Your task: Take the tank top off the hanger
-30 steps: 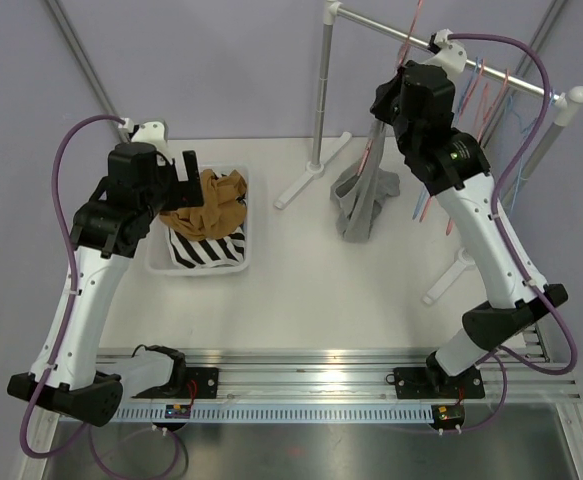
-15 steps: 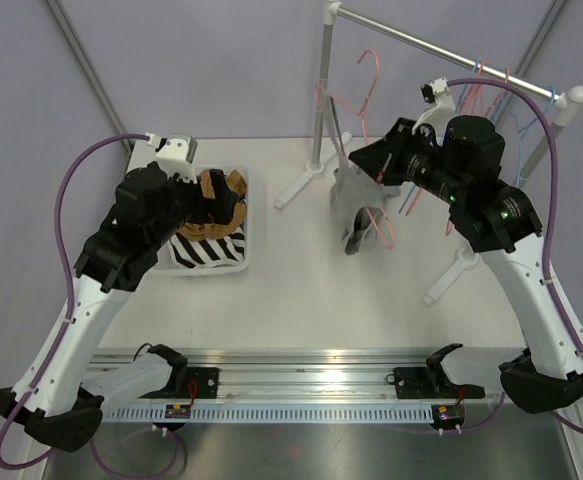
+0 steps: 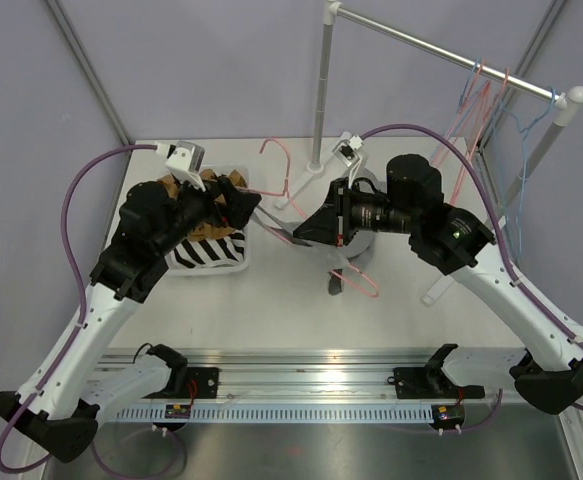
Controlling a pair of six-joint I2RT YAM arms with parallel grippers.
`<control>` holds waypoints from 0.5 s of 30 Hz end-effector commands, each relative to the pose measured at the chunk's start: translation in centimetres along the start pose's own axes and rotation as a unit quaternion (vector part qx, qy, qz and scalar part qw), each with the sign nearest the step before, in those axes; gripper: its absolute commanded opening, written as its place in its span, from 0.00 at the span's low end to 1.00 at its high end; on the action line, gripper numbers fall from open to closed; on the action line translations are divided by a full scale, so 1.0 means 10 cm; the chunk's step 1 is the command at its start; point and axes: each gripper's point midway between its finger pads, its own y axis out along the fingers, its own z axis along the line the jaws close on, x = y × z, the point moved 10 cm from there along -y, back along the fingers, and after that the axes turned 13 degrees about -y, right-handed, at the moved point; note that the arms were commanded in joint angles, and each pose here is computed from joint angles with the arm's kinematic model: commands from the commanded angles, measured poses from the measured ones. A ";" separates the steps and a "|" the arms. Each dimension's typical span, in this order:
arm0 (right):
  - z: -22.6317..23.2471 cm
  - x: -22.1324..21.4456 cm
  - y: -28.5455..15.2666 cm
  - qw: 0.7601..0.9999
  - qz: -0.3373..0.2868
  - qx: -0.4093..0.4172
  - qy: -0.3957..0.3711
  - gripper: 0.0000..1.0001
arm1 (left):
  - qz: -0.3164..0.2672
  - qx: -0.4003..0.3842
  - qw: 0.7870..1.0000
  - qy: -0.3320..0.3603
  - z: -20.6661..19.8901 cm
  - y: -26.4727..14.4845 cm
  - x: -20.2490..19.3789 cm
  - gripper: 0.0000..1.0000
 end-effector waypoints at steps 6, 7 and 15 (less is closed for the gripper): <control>0.18 0.17 0.04 0.994 -0.086 0.032 -0.067 0.00 | 0.011 0.023 1.000 0.013 -0.03 0.14 0.07 0.77; 0.19 0.18 0.04 0.993 -0.090 0.033 -0.070 0.00 | 0.009 0.032 0.999 0.014 -0.02 0.15 0.07 0.70; 0.20 0.18 -0.01 0.991 -0.101 0.018 -0.080 0.00 | 0.010 0.062 0.998 0.023 0.03 0.16 0.08 0.36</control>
